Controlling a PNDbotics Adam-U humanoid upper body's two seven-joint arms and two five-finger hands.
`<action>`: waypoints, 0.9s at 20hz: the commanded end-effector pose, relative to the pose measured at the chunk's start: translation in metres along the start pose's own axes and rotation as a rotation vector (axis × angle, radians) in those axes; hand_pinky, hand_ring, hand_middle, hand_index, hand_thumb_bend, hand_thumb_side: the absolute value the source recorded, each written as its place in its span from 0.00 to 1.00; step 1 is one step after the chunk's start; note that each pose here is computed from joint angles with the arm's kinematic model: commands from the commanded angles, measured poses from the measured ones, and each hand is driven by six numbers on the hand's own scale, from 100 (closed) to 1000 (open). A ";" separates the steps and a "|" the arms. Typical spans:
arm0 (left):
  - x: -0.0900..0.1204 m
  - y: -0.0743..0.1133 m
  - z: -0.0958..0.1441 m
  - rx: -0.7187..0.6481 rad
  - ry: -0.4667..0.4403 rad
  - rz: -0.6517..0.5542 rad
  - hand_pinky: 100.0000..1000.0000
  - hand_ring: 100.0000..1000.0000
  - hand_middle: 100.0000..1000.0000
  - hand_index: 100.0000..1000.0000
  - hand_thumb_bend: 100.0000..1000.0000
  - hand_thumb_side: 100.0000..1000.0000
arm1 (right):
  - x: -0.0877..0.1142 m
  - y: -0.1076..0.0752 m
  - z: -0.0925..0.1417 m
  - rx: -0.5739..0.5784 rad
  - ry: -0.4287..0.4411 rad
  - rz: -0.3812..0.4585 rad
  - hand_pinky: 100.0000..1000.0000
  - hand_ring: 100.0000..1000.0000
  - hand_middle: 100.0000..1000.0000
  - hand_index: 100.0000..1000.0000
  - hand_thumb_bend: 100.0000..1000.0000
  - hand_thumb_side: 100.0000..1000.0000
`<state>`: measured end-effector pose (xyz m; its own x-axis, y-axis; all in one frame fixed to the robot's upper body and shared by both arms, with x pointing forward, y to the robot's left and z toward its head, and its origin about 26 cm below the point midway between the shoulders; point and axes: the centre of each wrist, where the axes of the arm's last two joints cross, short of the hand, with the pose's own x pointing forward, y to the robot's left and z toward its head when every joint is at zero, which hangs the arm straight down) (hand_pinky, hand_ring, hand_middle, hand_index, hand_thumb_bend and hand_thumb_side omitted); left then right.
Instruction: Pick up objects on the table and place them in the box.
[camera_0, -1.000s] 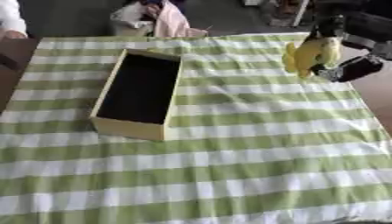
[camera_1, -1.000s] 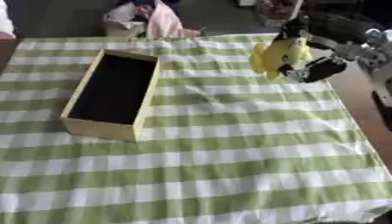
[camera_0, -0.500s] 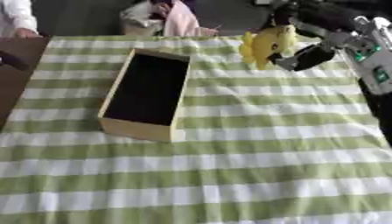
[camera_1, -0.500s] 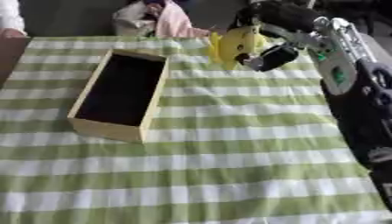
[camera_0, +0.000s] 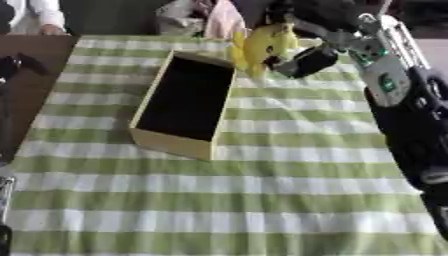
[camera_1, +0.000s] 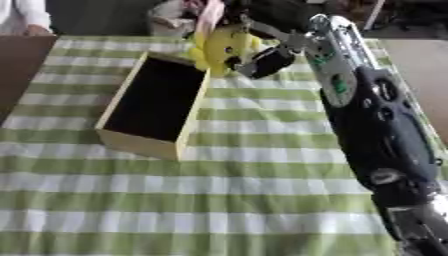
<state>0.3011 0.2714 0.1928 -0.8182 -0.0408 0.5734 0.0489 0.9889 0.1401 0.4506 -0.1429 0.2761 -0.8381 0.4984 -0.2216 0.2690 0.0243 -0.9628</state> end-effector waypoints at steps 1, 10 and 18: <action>0.007 -0.003 -0.008 -0.012 -0.038 0.013 0.41 0.92 0.80 0.67 0.00 0.71 | 0.012 -0.017 -0.019 -0.055 -0.016 0.033 0.82 0.65 0.59 0.73 0.00 0.11; 0.007 -0.007 -0.010 -0.020 -0.045 0.038 0.42 0.92 0.80 0.67 0.00 0.70 | 0.040 -0.004 -0.062 -0.039 -0.098 -0.042 0.74 0.63 0.59 0.72 0.00 0.18; 0.007 -0.009 -0.011 -0.020 -0.050 0.051 0.42 0.92 0.80 0.67 0.00 0.71 | 0.063 0.018 -0.080 -0.004 -0.127 -0.092 0.72 0.63 0.58 0.72 0.00 0.20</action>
<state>0.3037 0.2616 0.1961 -0.8253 0.0120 0.5645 0.0955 0.9884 0.1185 0.4425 -0.0468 0.2492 -0.9134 0.3866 -0.1273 0.1664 0.0692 -0.9836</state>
